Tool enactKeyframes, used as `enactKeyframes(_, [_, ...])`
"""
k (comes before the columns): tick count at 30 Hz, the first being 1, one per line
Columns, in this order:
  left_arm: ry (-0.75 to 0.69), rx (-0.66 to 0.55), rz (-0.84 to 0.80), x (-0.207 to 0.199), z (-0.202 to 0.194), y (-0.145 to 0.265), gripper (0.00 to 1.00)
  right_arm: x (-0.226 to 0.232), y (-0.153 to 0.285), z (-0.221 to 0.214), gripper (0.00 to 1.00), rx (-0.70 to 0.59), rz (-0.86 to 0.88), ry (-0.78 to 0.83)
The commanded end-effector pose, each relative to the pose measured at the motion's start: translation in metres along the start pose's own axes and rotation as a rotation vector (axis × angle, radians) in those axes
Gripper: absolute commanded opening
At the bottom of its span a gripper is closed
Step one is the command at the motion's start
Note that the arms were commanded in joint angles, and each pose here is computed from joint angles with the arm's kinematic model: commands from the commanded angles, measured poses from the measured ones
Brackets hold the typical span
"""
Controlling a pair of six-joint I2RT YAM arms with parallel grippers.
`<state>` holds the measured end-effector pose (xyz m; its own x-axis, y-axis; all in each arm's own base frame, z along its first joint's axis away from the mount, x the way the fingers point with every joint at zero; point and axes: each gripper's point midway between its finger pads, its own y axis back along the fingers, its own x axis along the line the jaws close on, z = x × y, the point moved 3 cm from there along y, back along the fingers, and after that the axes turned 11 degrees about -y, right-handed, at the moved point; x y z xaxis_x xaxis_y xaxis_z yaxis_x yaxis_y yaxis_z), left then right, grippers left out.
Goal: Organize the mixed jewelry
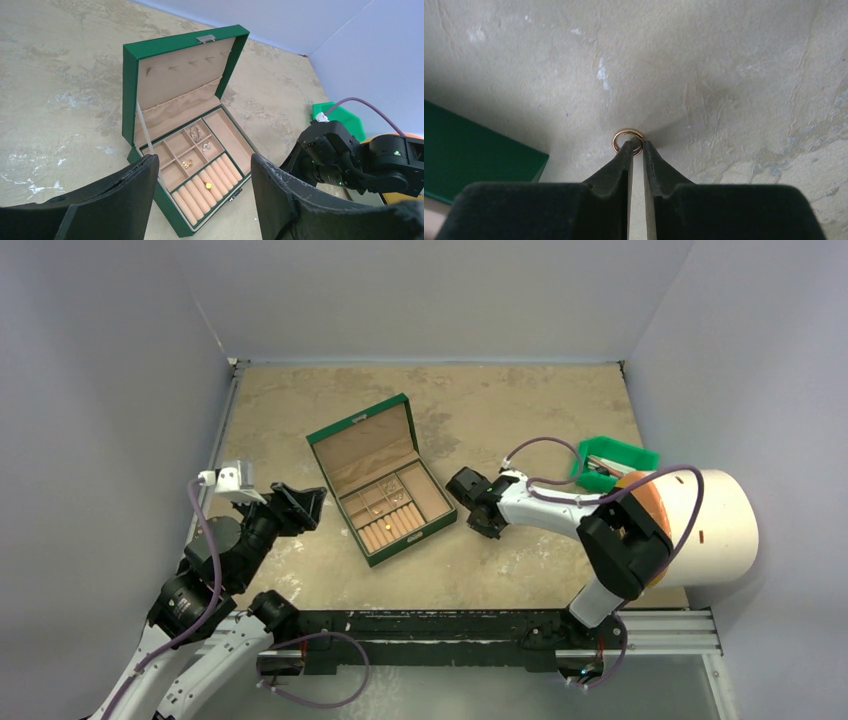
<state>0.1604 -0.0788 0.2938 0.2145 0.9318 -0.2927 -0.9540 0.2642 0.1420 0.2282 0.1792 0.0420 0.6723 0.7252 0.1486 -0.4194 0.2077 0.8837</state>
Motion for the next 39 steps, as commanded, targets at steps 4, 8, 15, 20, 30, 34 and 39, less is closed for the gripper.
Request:
enactKeyframes(4, [-0.003,-0.039,-0.017,-0.004,0.009,-0.002,0.67,-0.008,0.008,-0.024,0.15,-0.019,-0.033,0.211])
enactKeyframes(8, [-0.001,-0.042,-0.020,-0.004,0.010,-0.001,0.67,-0.013,0.009,-0.039,0.16,-0.005,-0.016,0.340])
enactKeyframes(15, [0.002,-0.050,-0.025,-0.004,0.011,0.001,0.67,-0.029,0.014,-0.071,0.21,0.091,0.147,0.547])
enactKeyframes(20, [0.004,-0.050,-0.025,-0.004,0.011,0.001,0.67,-0.043,0.021,-0.083,0.20,0.156,0.218,0.618])
enactKeyframes(30, [0.004,-0.045,-0.021,-0.003,0.010,0.000,0.67,-0.072,0.028,-0.062,0.13,0.055,0.049,0.557])
enactKeyframes(34, [0.003,-0.042,-0.019,-0.003,0.010,-0.001,0.67,-0.069,0.027,-0.057,0.11,0.019,0.023,0.539])
enactKeyframes(39, [0.004,-0.041,-0.014,-0.003,0.009,-0.001,0.67,-0.060,0.023,-0.061,0.12,0.014,0.016,0.547])
